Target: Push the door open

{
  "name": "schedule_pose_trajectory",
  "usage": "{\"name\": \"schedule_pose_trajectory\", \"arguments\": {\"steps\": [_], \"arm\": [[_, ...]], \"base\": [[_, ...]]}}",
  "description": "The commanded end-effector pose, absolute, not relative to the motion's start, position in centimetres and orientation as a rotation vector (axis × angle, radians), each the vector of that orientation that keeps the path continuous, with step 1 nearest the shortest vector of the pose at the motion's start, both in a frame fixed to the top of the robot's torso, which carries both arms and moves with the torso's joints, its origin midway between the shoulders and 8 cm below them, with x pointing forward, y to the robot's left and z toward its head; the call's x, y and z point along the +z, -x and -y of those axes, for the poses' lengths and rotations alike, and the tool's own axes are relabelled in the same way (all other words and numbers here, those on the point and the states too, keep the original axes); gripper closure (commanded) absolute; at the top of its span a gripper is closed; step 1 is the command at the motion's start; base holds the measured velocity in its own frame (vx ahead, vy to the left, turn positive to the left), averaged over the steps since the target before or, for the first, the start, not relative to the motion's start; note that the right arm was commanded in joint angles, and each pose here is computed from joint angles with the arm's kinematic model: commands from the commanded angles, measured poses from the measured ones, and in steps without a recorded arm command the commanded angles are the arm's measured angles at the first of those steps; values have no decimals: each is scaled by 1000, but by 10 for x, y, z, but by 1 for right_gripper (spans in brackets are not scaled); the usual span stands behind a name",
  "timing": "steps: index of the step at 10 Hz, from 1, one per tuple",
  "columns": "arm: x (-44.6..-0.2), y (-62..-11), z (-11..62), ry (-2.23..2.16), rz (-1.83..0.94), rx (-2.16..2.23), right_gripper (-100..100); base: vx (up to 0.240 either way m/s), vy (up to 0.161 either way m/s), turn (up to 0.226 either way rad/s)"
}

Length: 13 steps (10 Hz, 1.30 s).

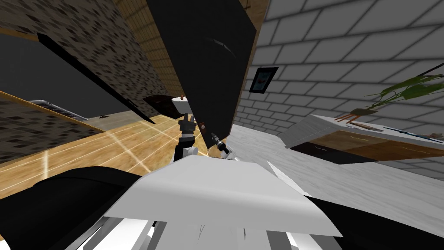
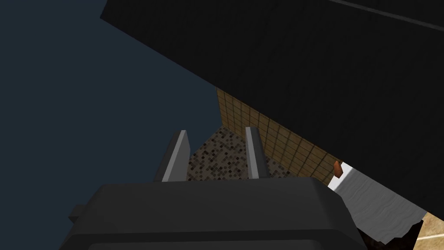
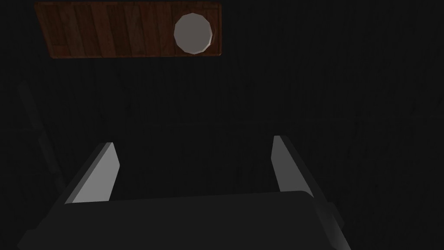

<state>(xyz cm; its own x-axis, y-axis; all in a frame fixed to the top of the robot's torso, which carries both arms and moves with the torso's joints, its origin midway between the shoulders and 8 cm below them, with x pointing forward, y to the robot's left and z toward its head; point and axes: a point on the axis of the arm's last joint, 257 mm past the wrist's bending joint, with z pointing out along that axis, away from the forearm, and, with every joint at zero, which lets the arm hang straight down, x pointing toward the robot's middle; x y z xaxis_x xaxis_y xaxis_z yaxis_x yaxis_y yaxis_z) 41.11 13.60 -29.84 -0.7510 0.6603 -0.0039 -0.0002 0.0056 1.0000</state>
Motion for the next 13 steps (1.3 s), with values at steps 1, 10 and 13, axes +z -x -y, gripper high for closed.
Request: {"name": "schedule_pose_trajectory", "arguments": {"steps": [1, 10, 13], "arm": [[-298, -411, -136, -677, -1806, 1796, -100], [-299, -424, -131, -687, -1781, 1773, -100], [-297, -425, -133, -691, -1774, 1776, -100]], "base": [[-87, -30, -8], [141, 166, 31], [103, 138, 21]]}}
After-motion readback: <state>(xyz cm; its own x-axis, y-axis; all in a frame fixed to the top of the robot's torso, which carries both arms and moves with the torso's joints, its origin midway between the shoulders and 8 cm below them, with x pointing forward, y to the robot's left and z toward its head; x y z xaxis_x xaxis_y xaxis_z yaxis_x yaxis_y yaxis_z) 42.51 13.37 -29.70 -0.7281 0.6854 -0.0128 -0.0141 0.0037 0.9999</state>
